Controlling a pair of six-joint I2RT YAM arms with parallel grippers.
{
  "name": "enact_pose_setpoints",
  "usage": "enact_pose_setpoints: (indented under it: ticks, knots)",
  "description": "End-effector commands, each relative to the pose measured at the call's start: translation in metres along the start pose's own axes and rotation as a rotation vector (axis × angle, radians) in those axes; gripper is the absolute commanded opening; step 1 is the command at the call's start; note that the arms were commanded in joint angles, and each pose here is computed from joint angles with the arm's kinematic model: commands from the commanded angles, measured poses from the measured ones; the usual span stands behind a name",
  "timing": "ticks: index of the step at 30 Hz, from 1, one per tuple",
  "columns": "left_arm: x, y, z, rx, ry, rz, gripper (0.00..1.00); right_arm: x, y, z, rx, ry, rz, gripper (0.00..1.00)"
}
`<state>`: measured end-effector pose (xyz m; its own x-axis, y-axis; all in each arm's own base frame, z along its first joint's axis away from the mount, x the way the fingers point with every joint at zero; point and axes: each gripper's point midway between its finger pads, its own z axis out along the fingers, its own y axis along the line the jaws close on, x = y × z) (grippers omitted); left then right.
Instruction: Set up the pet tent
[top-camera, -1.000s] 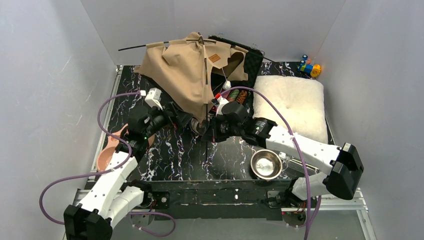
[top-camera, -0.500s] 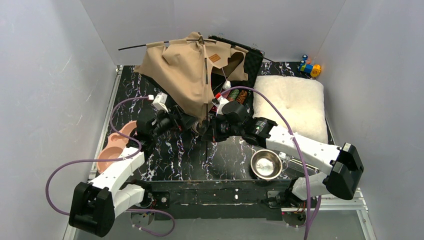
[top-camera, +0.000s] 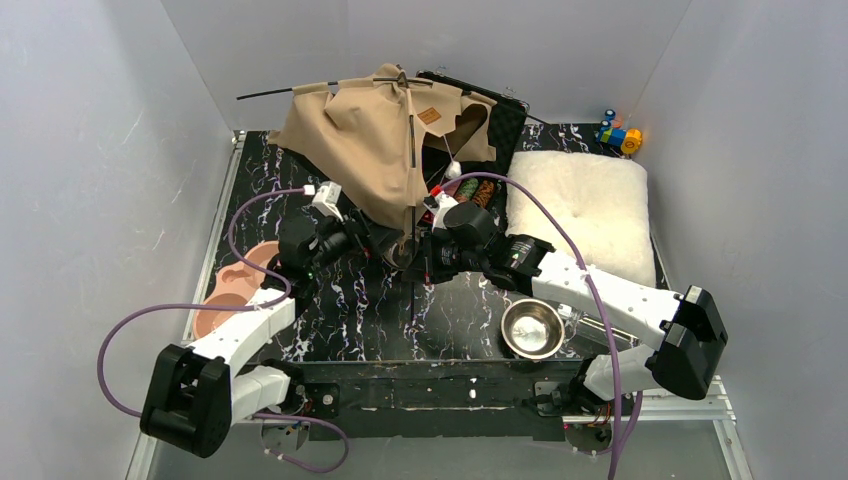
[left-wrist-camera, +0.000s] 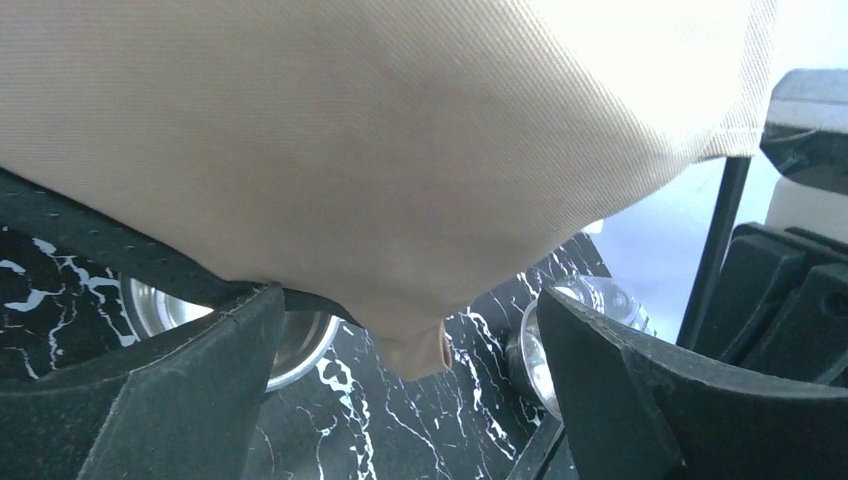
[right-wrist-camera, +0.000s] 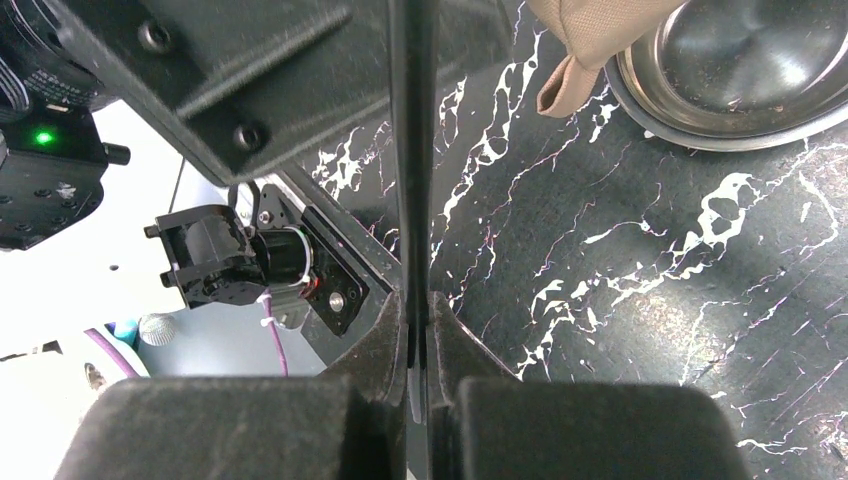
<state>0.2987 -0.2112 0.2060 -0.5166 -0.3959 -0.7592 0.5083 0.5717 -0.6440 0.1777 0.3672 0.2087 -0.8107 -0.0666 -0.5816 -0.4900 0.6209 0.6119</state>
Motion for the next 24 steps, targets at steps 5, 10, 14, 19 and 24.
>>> enact_pose_setpoints:
  ticks: [5,10,14,19,24]
  knots:
    - [-0.010,-0.016,0.001,-0.016,-0.009,0.109,0.95,-0.046,0.018,-0.008,-0.037,-0.151,-0.013,0.01]
    - [-0.013,-0.015,0.007,-0.081,-0.004,0.155,0.84,-0.044,0.018,-0.006,-0.045,-0.144,-0.012,0.01]
    - [-0.013,-0.017,0.011,-0.100,0.004,0.173,0.78,-0.042,0.018,-0.005,-0.049,-0.139,-0.010,0.01]
    - [-0.013,-0.021,0.017,-0.108,0.007,0.191,0.60,-0.043,0.018,-0.005,-0.048,-0.140,-0.011,0.01]
    - [-0.014,-0.022,0.019,-0.111,0.007,0.197,0.31,-0.043,0.016,-0.004,-0.040,-0.138,-0.012,0.01]
